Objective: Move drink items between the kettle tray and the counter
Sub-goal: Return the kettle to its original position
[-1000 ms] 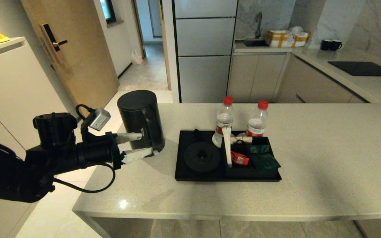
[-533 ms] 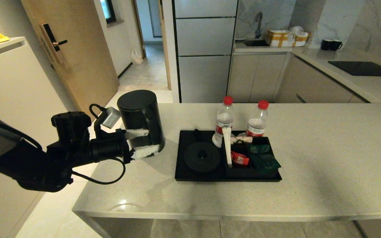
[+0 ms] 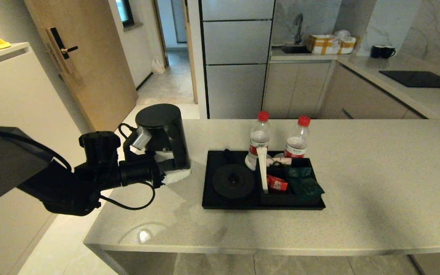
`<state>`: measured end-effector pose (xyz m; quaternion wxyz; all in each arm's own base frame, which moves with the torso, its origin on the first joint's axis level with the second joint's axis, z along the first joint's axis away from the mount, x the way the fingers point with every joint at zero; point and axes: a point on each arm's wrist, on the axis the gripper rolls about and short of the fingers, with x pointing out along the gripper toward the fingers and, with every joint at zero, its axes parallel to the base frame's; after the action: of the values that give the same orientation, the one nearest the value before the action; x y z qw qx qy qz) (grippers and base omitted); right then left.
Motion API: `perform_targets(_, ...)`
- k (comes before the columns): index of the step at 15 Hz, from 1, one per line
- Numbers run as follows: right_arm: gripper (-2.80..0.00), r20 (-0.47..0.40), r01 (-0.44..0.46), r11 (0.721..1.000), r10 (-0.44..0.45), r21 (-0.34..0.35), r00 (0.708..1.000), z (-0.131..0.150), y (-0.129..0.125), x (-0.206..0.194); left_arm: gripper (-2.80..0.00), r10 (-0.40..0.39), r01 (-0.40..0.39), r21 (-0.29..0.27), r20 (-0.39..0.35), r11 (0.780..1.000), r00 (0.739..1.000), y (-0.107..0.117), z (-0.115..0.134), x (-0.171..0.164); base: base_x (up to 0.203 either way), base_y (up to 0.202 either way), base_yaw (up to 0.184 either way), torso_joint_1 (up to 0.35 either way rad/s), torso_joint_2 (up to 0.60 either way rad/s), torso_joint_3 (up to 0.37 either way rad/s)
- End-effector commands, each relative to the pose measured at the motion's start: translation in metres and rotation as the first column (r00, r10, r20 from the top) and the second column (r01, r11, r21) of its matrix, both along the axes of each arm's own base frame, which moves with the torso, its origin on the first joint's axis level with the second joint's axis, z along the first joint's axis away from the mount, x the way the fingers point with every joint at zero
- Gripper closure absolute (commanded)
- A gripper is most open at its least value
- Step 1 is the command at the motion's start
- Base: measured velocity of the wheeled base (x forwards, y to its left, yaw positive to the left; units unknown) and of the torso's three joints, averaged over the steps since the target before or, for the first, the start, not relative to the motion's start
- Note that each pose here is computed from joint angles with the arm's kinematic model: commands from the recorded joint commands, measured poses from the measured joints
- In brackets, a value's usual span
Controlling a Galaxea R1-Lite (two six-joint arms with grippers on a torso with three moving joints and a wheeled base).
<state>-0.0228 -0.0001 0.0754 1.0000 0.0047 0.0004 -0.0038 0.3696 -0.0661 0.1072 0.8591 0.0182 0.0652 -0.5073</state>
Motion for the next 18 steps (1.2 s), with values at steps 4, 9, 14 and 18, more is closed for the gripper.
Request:
perform_targets(4, 0.0, 0.001, 0.0, 1.0, 0.0, 0.0, 1.0, 0.0, 0.0, 0.0, -2.8, -0.025, 0.025, -0.004, 0.016, 1.0, 1.0, -0.009, -0.002, 0.01, 0.0, 0.0, 0.0, 0.0, 0.0, 0.0)
perform_targets(9, 0.0, 0.001, 0.0, 1.0, 0.0, 0.0, 1.0, 0.0, 0.0, 0.0, -2.8, -0.051, 0.051, -0.006, 0.024, 0.999, 0.998, -0.023, -0.004, 0.017, 0.0, 0.0, 0.0, 0.0, 0.0, 0.0)
perform_targets(14, 0.0, 0.001, 0.0, 1.0, 0.0, 0.0, 1.0, 0.0, 0.0, 0.0, -2.8, -0.051, 0.051, -0.005, 0.031, 0.999, 0.998, -0.029, -0.007, 0.025, 0.0, 0.0, 0.0, 0.0, 0.0, 0.0)
perform_targets(18, 0.0, 0.002, 0.0, 1.0, 0.0, 0.0, 1.0, 0.0, 0.0, 0.0, -2.8, -0.053, 0.053, -0.001, 0.007, 0.999, 0.999, -0.03, -0.021, 0.03, 0.0, 0.0, 0.0, 0.0, 0.0, 0.0)
